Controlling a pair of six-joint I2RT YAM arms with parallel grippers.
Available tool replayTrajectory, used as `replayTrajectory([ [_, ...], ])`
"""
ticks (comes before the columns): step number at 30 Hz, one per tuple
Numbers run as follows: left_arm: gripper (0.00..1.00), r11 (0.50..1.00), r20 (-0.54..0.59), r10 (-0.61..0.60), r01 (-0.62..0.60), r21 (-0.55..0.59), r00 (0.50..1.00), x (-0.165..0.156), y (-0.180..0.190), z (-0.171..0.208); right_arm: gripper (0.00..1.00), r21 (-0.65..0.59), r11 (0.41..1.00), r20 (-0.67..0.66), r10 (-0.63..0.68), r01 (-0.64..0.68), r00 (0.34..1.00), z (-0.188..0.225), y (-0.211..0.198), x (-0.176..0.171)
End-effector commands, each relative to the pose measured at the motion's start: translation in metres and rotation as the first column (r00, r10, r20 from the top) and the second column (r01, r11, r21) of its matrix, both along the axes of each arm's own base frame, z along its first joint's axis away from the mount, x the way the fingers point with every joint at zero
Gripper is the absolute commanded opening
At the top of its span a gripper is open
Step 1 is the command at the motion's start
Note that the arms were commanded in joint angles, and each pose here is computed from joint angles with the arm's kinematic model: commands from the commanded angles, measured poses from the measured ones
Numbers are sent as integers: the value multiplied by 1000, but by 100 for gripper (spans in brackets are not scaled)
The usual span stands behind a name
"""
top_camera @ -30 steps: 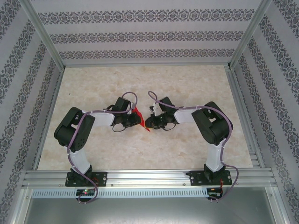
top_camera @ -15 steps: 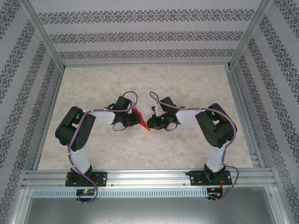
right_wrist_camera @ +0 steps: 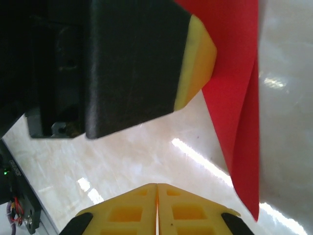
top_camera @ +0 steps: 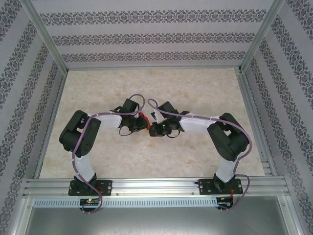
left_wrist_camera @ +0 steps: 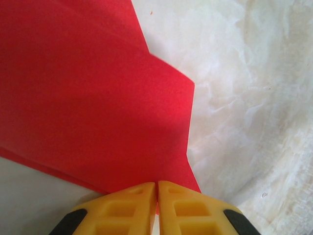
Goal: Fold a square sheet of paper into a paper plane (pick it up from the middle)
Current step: Fold the wing for the fifth time at the center of the table.
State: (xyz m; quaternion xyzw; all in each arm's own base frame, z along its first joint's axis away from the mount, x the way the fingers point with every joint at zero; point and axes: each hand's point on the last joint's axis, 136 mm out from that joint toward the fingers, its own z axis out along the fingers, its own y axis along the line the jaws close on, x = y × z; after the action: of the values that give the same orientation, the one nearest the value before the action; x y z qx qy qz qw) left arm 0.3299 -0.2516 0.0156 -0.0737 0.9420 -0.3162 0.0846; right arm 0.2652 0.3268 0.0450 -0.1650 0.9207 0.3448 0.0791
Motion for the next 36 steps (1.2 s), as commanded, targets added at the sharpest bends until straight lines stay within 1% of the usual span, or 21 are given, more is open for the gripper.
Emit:
replayTrajectory([
  [1, 13, 977, -113, 71, -46, 210, 991, -22, 37, -51, 8, -25, 999, 11, -21, 21, 1000, -3, 0, 11],
  [11, 13, 975, -119, 68, -41, 219, 991, -23, 38, -52, 6, -71, 996, -17, -47, 46, 999, -18, -6, 20],
  [31, 12, 970, -125, 72, -40, 241, 990, -24, 41, -53, 6, -132, 990, -97, -57, 43, 994, -51, -29, 3],
  [33, 12, 969, -125, 72, -40, 244, 990, -24, 42, -54, 6, -126, 991, -94, -60, 48, 994, -47, -31, 3],
  [36, 12, 969, -125, 71, -39, 244, 990, -24, 42, -53, 7, -70, 996, -52, -51, 48, 997, -24, -22, 11],
])
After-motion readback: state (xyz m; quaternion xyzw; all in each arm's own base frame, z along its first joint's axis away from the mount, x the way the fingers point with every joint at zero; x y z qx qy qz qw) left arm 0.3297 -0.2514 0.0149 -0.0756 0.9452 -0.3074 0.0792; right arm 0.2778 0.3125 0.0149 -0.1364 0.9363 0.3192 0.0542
